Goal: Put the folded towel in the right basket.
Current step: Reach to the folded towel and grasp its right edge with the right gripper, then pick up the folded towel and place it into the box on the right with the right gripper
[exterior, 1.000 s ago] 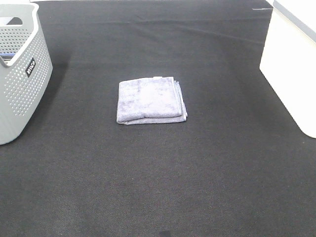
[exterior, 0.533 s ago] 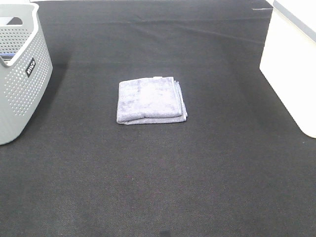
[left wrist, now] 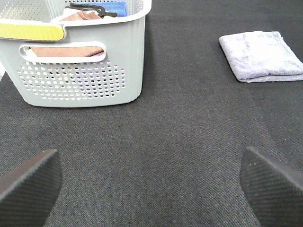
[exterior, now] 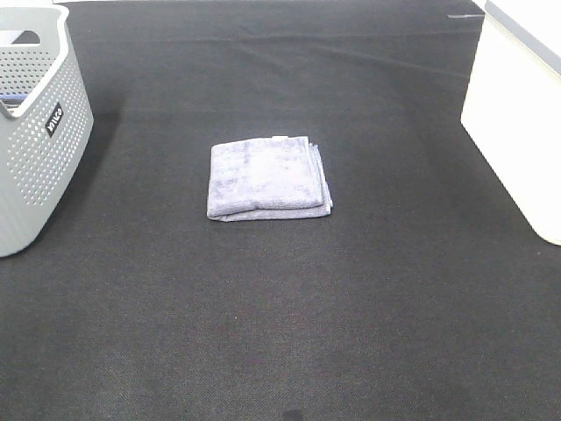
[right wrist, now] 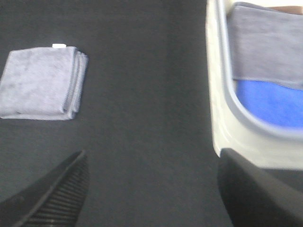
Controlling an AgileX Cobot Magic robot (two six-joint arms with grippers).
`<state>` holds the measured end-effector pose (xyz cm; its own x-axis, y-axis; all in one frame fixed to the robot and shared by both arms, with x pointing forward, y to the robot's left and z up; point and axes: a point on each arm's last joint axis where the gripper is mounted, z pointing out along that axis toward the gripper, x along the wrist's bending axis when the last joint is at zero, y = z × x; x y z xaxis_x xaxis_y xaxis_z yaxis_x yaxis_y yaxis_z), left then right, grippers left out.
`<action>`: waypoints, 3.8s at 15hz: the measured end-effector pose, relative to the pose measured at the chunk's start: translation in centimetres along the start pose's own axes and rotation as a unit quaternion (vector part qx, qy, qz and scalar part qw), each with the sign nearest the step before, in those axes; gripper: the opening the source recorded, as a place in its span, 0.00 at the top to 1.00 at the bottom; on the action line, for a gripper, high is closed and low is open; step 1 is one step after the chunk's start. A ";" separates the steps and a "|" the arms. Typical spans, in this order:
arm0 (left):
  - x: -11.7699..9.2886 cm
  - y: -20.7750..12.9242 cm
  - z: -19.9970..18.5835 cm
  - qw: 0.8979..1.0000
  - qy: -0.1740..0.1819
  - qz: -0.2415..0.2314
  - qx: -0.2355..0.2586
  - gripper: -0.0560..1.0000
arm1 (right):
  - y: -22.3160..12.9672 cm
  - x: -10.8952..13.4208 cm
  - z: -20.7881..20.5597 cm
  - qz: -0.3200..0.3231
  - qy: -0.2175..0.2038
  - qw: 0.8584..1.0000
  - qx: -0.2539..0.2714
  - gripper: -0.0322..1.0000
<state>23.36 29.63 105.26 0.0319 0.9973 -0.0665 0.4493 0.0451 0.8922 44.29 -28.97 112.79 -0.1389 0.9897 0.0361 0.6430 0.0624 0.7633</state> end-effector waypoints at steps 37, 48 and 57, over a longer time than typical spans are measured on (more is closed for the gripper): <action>0.0 0.0 0.0 1.000 0.000 0.000 0.000 0.03 | 1.0 8.5 40.9 0.061 0.269 0.898 0.344 0.27; 0.0 0.0 0.0 1.000 0.000 0.000 0.000 0.03 | -0.1 10.6 41.7 0.088 0.311 0.880 0.348 0.86; 0.0 0.0 0.0 1.000 0.000 0.000 0.000 0.03 | 5.5 11.2 37.0 0.052 0.346 0.896 0.273 0.91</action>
<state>23.36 29.63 105.26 0.0319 0.9973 -0.0665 0.4493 0.0451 0.8922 74.14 -12.77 93.57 -0.3704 0.6878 0.6243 0.9255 0.2162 0.3109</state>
